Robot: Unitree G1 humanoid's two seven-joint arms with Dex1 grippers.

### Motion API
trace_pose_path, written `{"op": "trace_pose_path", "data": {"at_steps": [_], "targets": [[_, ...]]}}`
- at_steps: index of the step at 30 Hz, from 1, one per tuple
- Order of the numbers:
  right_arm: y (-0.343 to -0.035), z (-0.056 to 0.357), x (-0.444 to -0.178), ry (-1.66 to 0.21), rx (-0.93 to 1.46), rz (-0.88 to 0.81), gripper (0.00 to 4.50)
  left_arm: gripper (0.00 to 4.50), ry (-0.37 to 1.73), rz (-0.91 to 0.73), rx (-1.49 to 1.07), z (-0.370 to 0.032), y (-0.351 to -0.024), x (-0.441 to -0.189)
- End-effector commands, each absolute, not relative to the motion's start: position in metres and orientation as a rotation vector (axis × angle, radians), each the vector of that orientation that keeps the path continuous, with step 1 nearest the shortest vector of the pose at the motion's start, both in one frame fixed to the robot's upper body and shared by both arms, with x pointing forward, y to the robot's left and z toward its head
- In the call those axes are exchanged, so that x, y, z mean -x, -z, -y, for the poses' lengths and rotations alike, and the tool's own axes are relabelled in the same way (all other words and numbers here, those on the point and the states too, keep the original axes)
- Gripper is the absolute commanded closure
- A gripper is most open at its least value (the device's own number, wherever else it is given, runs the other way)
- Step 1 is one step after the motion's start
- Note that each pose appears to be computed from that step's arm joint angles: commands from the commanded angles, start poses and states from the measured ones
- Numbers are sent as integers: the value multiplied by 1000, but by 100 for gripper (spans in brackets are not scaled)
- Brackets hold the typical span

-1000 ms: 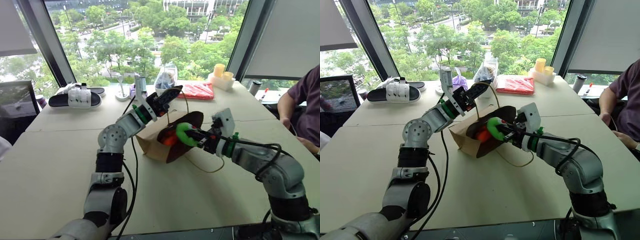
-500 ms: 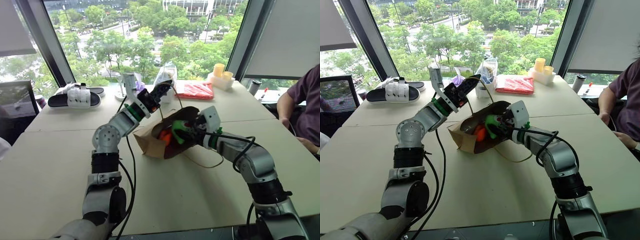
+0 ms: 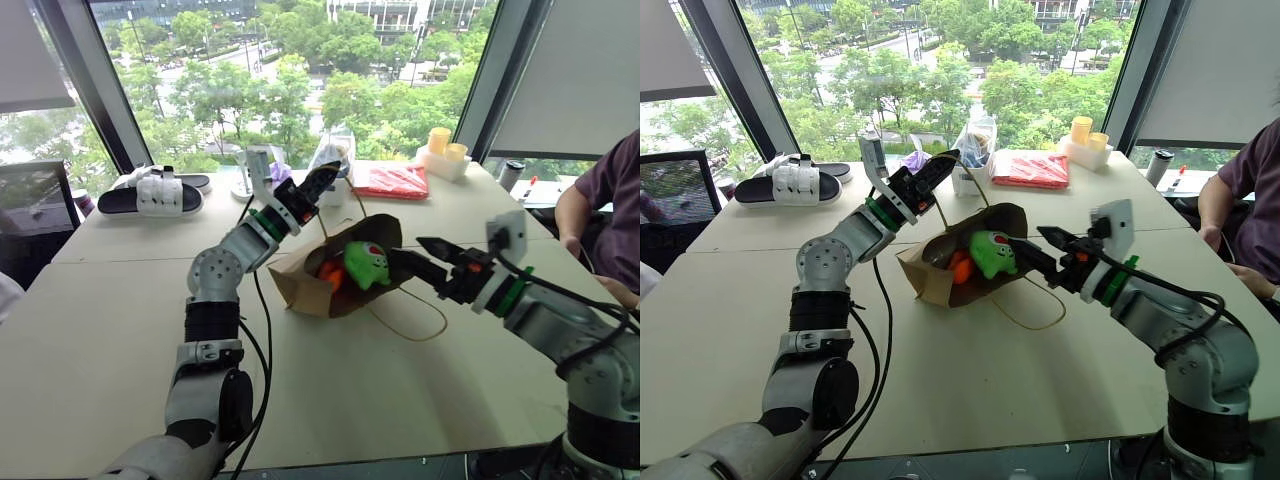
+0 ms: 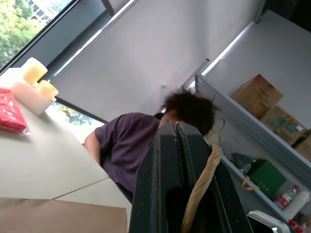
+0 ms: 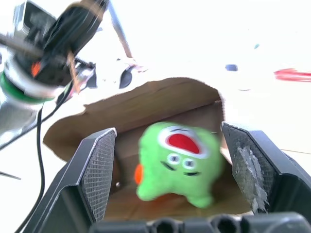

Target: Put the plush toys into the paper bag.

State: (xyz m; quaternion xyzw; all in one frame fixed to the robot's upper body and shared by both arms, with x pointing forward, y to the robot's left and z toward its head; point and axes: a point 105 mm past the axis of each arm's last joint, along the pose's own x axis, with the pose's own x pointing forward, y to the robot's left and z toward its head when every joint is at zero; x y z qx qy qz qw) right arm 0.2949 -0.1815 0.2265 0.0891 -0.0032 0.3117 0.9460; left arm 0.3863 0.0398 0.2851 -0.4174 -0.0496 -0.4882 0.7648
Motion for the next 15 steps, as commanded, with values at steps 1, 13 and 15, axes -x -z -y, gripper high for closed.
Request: {"op": "trace_pose_path", "data": {"at_steps": [1, 13, 15], "targets": [[-202, 208, -276, -552, -211, -88, 79, 450, 1101, 170, 883, -39, -304, -382], [-132, 203, -249, -474, -698, -170, 79, 450, 1120, 154, 871, -34, -298, -379], [-131, 195, -251, -488, -767, -155, 79, 450, 1124, 151, 862, -32, -297, -378]]}}
